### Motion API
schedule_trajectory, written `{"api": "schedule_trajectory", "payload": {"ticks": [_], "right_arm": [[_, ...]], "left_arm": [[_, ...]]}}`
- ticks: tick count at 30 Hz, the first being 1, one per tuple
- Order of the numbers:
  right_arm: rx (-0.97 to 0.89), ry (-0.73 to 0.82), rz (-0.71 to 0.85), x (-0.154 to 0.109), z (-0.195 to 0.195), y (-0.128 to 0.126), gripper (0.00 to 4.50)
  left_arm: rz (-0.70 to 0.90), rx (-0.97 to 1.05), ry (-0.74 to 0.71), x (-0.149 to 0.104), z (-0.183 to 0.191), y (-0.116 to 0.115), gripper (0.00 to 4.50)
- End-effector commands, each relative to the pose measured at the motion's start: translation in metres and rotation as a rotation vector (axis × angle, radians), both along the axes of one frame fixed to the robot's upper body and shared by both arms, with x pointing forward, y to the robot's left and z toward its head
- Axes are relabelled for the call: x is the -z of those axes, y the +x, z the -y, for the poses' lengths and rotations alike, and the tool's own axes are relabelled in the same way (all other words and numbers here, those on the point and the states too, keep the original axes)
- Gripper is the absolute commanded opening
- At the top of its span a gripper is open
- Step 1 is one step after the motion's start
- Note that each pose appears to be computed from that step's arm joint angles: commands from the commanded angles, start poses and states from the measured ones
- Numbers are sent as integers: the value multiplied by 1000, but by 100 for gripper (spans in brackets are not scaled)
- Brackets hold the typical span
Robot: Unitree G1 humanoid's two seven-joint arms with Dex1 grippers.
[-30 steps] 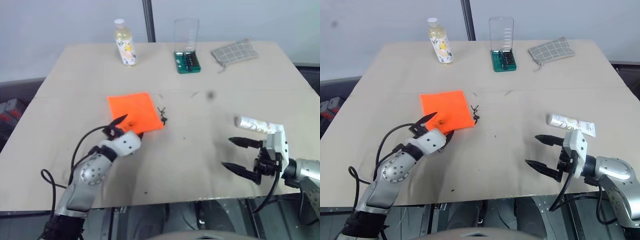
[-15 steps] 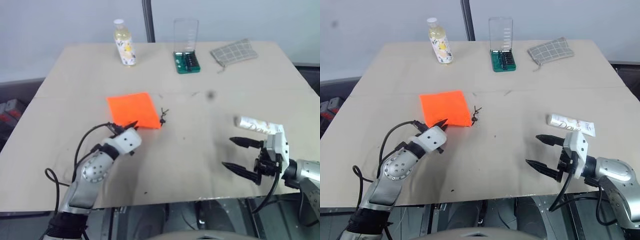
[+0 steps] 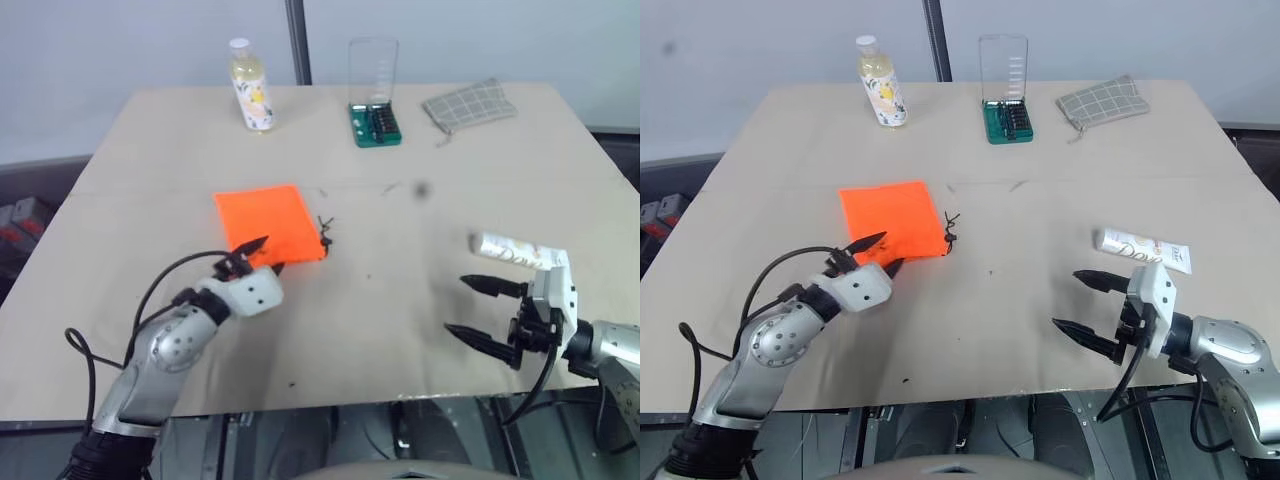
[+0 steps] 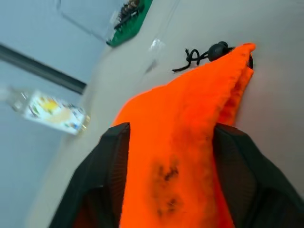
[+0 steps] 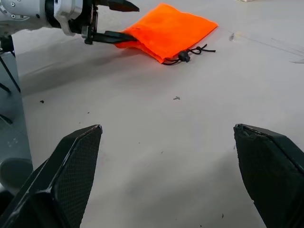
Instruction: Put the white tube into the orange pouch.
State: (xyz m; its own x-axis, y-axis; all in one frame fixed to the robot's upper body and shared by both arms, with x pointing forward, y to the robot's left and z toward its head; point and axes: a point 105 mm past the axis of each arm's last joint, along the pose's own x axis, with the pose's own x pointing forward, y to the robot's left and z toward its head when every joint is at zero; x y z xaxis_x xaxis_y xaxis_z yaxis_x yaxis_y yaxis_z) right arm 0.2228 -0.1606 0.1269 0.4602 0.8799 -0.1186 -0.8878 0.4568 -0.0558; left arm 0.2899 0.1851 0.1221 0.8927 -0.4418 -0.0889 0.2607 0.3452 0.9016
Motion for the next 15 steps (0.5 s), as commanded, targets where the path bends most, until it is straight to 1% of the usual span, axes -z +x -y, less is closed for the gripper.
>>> {"api": "schedule_trajectory", "payload": {"ticks": [1, 4, 7, 12, 15], "right_arm": [[-15, 8, 38, -8, -4, -2, 450], [-16, 7, 39, -9, -4, -2, 450], [-18, 7, 38, -9, -5, -2, 450], [-22, 10, 39, -10, -8, 0, 450], [-20, 13, 42, -11, -9, 0, 450]], "left_arm": [[129, 29, 65, -19, 5, -3, 262], [172, 35, 88, -23, 6, -5, 262], [150, 22, 86, -17, 3, -5, 262], [98, -22, 66, -5, -3, 2, 262], [90, -52, 58, 1, -3, 12, 262]]}}
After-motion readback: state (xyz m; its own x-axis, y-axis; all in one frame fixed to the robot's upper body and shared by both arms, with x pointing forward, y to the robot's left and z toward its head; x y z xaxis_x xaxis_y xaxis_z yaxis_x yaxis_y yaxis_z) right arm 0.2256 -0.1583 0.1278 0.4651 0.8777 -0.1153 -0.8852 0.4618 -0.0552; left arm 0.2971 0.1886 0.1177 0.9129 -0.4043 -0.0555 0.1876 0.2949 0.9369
